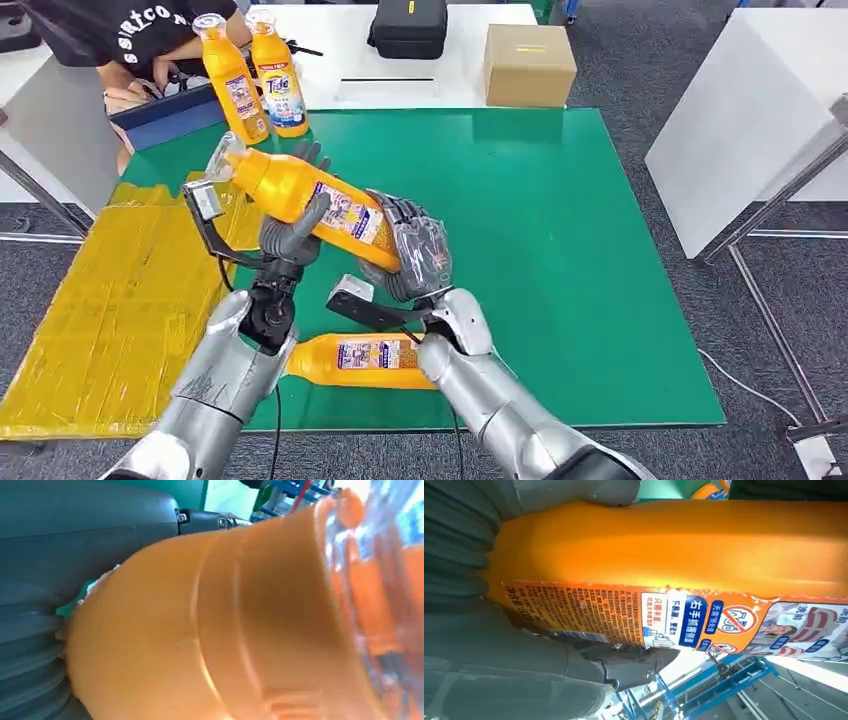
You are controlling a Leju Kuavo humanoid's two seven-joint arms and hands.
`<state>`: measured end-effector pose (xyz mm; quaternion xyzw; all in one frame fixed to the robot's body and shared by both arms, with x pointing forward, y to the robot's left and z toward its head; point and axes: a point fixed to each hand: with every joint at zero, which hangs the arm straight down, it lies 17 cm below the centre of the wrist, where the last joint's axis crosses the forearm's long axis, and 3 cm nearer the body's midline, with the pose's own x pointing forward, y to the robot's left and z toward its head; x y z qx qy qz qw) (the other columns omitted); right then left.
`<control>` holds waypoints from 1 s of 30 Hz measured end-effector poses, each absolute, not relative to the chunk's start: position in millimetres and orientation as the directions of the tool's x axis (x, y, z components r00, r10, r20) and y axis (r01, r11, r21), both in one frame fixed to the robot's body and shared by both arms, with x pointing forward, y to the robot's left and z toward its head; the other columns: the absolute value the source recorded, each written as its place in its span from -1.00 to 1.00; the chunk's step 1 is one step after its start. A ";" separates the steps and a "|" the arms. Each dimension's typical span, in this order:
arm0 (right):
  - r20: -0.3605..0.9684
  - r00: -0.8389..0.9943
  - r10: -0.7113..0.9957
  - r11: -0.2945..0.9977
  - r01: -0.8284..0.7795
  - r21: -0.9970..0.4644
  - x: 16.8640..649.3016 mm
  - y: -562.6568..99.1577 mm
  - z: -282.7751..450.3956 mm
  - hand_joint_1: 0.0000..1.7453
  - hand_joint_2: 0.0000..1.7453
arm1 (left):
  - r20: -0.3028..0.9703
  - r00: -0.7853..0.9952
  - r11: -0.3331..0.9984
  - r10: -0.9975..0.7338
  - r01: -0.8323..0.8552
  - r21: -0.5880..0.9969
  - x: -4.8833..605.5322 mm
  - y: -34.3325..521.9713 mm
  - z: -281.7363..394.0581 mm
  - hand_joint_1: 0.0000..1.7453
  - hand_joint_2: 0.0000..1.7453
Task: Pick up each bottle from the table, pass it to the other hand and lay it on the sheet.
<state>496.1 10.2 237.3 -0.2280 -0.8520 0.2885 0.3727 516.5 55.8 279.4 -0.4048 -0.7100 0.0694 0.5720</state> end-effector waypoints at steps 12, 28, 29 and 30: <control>0.528 -0.639 0.559 0.755 0.129 -0.643 491.1 27.2 242.0 1.00 1.00 | 0.624 -0.044 0.558 0.780 0.500 -0.662 503.7 79.1 307.8 -1.00 1.00; 0.514 -0.641 0.570 0.741 0.130 -0.659 491.7 30.0 241.4 1.00 1.00 | 0.633 -0.027 0.551 0.774 0.521 -0.651 493.3 77.2 309.6 -1.00 1.00; 0.512 -0.641 0.572 0.739 0.132 -0.661 491.9 29.8 241.2 1.00 1.00 | 0.635 -0.025 0.551 0.772 0.524 -0.649 493.0 76.2 309.1 -1.00 1.00; 0.512 -0.640 0.573 0.738 0.132 -0.662 492.0 29.5 241.0 1.00 1.00 | 0.637 -0.024 0.551 0.771 0.526 -0.648 492.8 75.4 308.2 -1.00 1.00</control>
